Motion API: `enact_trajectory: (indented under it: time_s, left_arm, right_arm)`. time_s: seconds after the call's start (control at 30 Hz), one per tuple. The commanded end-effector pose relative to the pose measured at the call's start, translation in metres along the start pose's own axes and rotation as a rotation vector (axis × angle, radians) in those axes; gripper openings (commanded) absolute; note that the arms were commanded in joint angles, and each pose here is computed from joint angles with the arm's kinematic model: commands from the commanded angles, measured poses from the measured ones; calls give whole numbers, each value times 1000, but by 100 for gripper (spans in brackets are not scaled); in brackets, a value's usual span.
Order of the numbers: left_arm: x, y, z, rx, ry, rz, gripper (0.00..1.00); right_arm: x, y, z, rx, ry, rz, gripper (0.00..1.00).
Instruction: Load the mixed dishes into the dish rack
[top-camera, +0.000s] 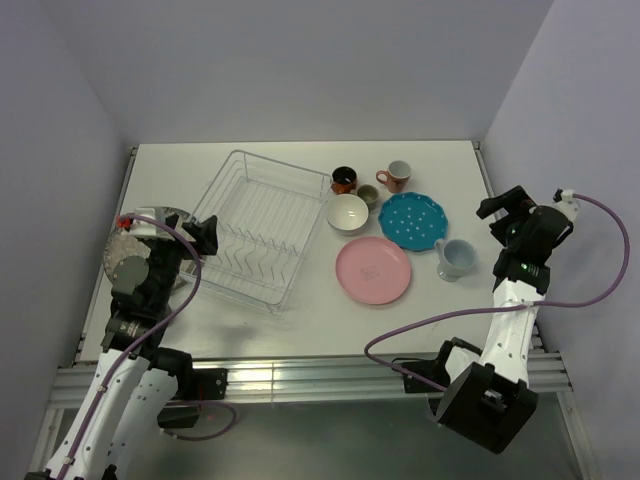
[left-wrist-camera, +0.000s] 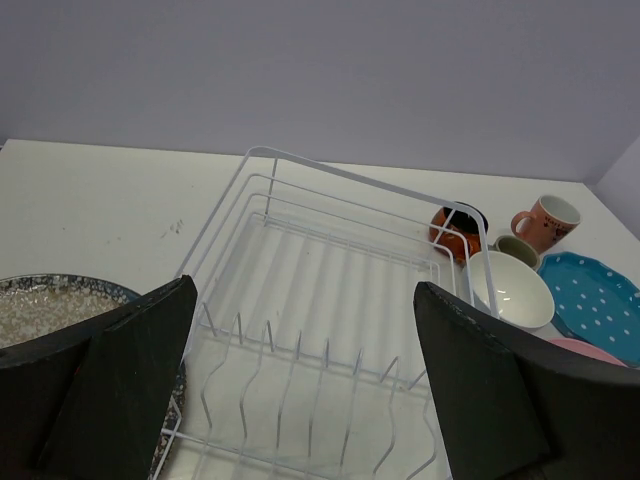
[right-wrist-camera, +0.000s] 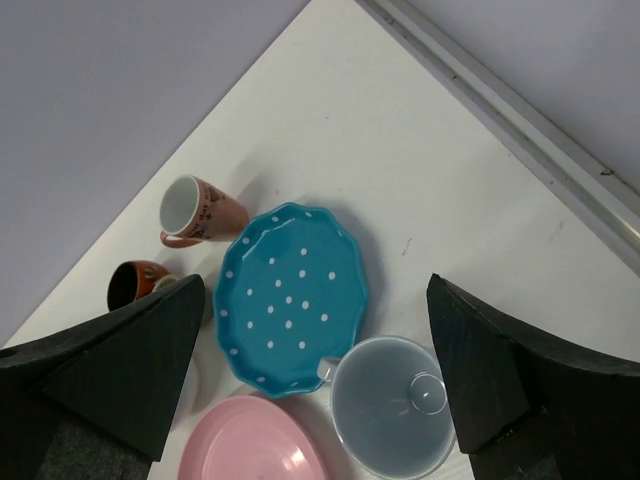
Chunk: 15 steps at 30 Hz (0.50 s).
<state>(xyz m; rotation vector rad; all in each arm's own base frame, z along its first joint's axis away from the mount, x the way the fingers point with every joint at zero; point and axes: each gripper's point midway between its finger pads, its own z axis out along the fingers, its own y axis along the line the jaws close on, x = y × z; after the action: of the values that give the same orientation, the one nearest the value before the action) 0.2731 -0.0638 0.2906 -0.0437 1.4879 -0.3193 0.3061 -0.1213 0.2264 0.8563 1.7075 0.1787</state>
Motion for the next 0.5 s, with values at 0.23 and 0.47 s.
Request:
enact_trajectory:
  time_s: [0.23, 0.47]
  left_arm:
    - [-9, 0, 2, -4, -29, 14, 99]
    - [-10, 0, 3, -13, -15, 1, 99]
  right_arm:
    - [14, 53, -17, -335, 70, -130, 100]
    - [58, 86, -49, -708, 170, -432, 100]
